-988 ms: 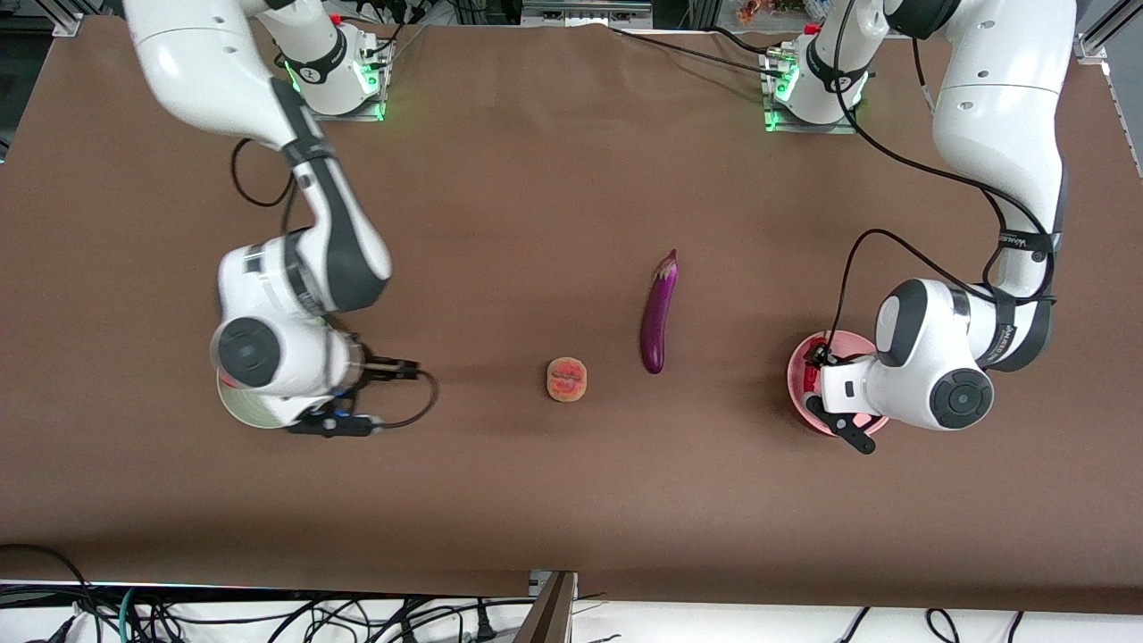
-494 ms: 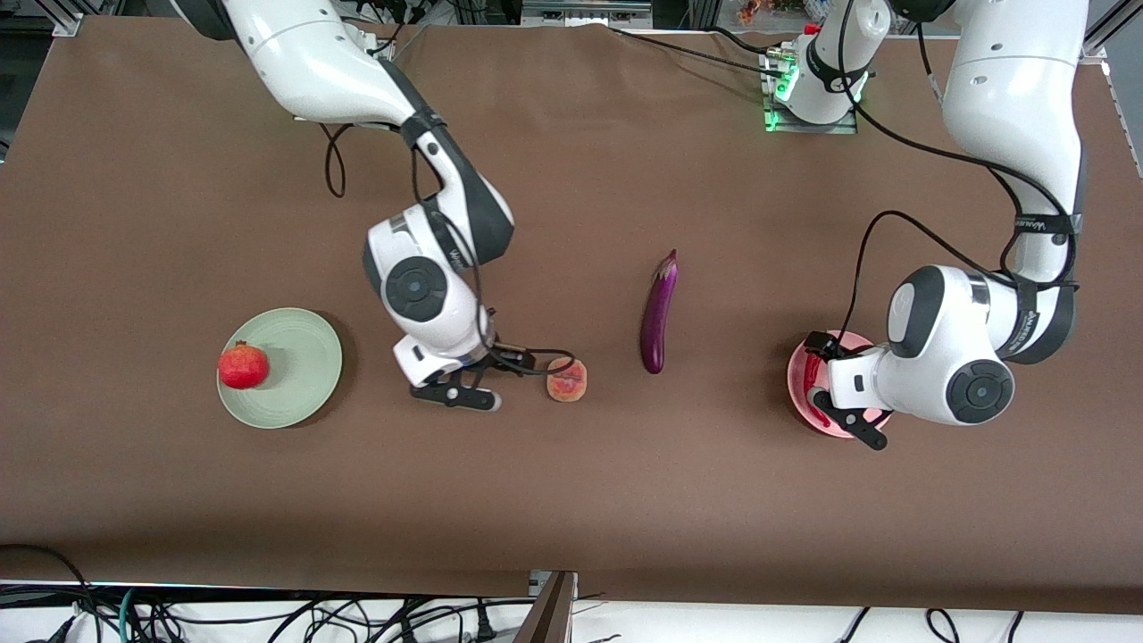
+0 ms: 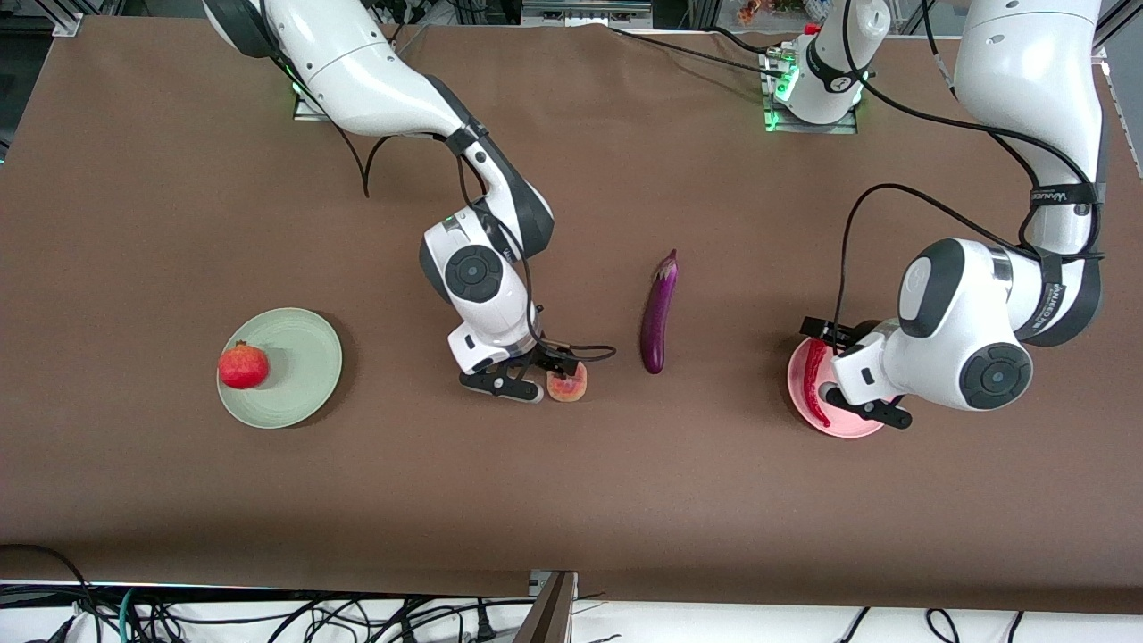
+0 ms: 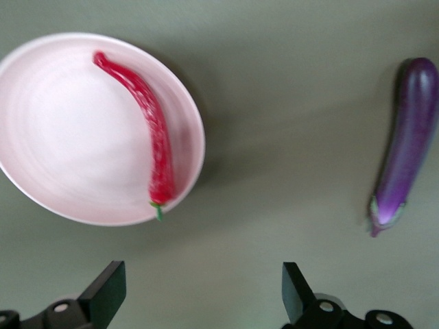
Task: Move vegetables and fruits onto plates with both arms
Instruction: 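Grasp the peach with the right gripper while the left gripper releases the chili, then lift the peach with the right gripper while the left gripper grasps the eggplant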
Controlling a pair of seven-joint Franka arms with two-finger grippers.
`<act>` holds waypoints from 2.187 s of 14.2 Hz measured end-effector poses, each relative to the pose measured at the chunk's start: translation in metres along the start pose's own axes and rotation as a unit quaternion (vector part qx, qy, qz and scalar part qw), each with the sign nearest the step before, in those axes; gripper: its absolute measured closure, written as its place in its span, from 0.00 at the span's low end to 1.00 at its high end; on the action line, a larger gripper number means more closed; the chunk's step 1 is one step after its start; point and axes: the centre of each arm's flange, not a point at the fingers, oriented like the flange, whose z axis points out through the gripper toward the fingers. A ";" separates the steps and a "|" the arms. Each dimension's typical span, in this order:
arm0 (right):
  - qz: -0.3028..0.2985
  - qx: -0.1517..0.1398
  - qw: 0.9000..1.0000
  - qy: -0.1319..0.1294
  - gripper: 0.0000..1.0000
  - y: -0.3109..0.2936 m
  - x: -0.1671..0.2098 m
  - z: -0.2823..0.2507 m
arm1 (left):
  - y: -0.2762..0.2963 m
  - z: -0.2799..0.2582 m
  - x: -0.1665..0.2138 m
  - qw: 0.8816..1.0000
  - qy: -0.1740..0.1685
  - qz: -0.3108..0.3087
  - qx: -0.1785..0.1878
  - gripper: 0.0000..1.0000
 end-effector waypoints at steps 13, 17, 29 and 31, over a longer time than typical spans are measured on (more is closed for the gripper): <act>0.001 0.028 0.999 0.023 0.05 -0.015 -0.028 0.045 | 0.112 0.062 0.021 0.996 0.025 0.023 -0.081 0.00; -0.002 0.028 0.999 0.026 0.25 -0.015 -0.026 0.044 | 0.142 0.105 0.023 0.995 0.051 0.013 -0.089 0.00; -0.156 -0.129 0.969 -0.141 0.25 0.192 0.131 -0.084 | 0.208 0.194 0.011 0.986 0.137 -0.032 -0.084 0.23; -0.169 -0.135 0.962 -0.169 0.25 0.253 0.155 -0.082 | 0.208 0.196 0.012 0.986 0.137 -0.032 -0.084 0.46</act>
